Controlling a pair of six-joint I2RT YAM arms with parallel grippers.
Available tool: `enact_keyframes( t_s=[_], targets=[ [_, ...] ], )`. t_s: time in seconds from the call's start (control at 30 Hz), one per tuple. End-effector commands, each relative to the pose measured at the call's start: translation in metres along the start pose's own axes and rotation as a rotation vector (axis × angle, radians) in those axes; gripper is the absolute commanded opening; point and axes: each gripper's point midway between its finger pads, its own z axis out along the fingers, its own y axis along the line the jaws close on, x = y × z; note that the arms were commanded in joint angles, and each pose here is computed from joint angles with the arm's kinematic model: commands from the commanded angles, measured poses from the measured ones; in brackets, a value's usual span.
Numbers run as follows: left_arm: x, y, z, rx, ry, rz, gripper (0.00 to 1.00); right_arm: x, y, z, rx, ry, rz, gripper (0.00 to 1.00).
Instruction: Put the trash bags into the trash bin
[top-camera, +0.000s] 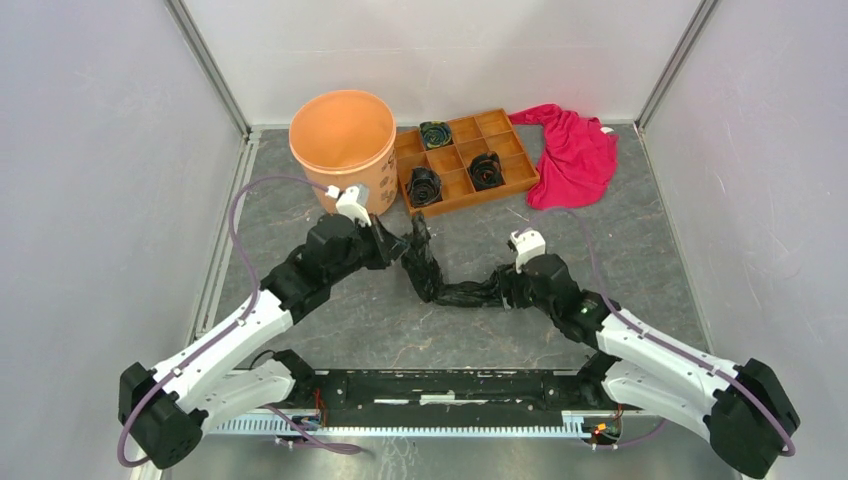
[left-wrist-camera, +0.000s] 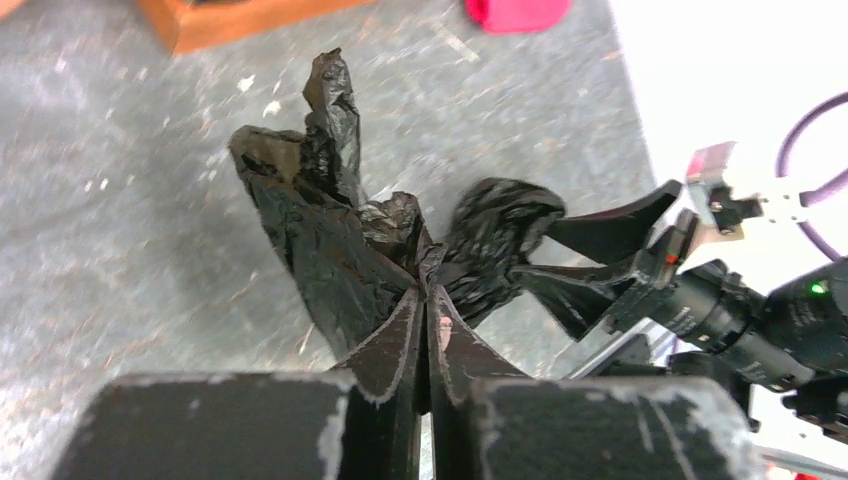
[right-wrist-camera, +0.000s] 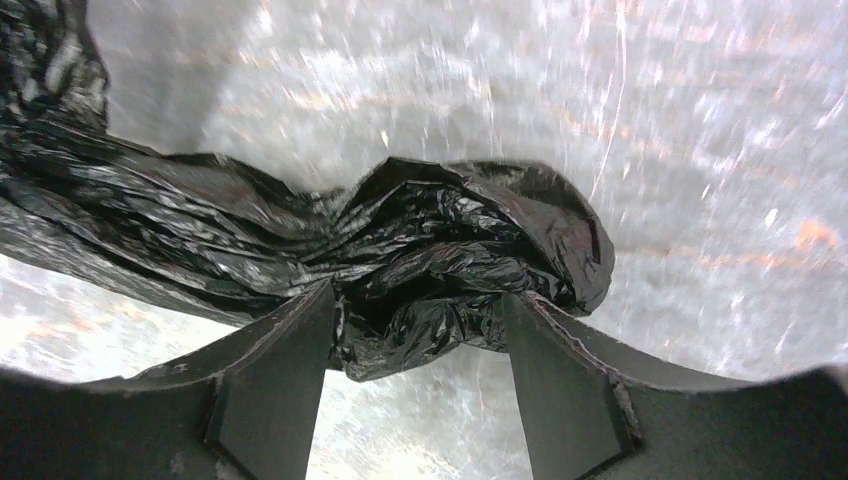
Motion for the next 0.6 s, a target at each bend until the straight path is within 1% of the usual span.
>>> enact_keyframes(
  t_s=[0.0, 0.07, 0.1, 0.17, 0.23, 0.27, 0.3, 0.37, 0.4, 0.5, 0.57],
  targets=[
    [-0.077, -0.07, -0.023, 0.198, -0.188, 0.129, 0.04, -0.069, 0.011, -0.013, -0.031, -0.123, -0.028, 0.7],
    [-0.112, -0.1, -0.037, 0.249, -0.255, 0.196, 0.02, -0.095, 0.019, -0.02, -0.061, -0.171, -0.022, 0.72],
    [-0.127, -0.119, -0.047, 0.301, -0.285, 0.232, 0.02, -0.106, 0.022, -0.023, -0.071, -0.189, -0.019, 0.72],
    [-0.152, -0.163, -0.075, 0.459, -0.343, 0.291, 0.02, -0.129, 0.026, -0.032, -0.086, -0.231, -0.011, 0.73],
    [-0.161, -0.201, -0.11, 0.646, -0.381, 0.337, 0.02, -0.149, 0.029, -0.042, -0.095, -0.278, -0.004, 0.75],
    [-0.165, -0.21, -0.123, 0.699, -0.411, 0.345, 0.02, -0.156, 0.028, -0.046, -0.096, -0.3, 0.0, 0.76],
    [-0.16, -0.215, -0.131, 0.746, -0.407, 0.339, 0.02, -0.159, 0.028, -0.049, -0.095, -0.319, 0.001, 0.77],
    [-0.15, -0.207, -0.136, 0.758, -0.411, 0.316, 0.02, -0.158, 0.022, -0.05, -0.07, -0.348, -0.002, 0.81],
    [-0.142, -0.195, -0.13, 0.728, -0.403, 0.293, 0.02, -0.151, 0.014, -0.047, -0.034, -0.343, -0.005, 0.83],
    [-0.118, -0.143, -0.111, 0.567, -0.411, 0.189, 0.02, -0.123, -0.009, -0.035, 0.086, -0.274, -0.024, 0.84],
    [-0.096, -0.108, -0.1, 0.491, -0.41, 0.101, 0.02, -0.101, -0.03, -0.028, 0.196, -0.213, -0.034, 0.85]
  ],
)
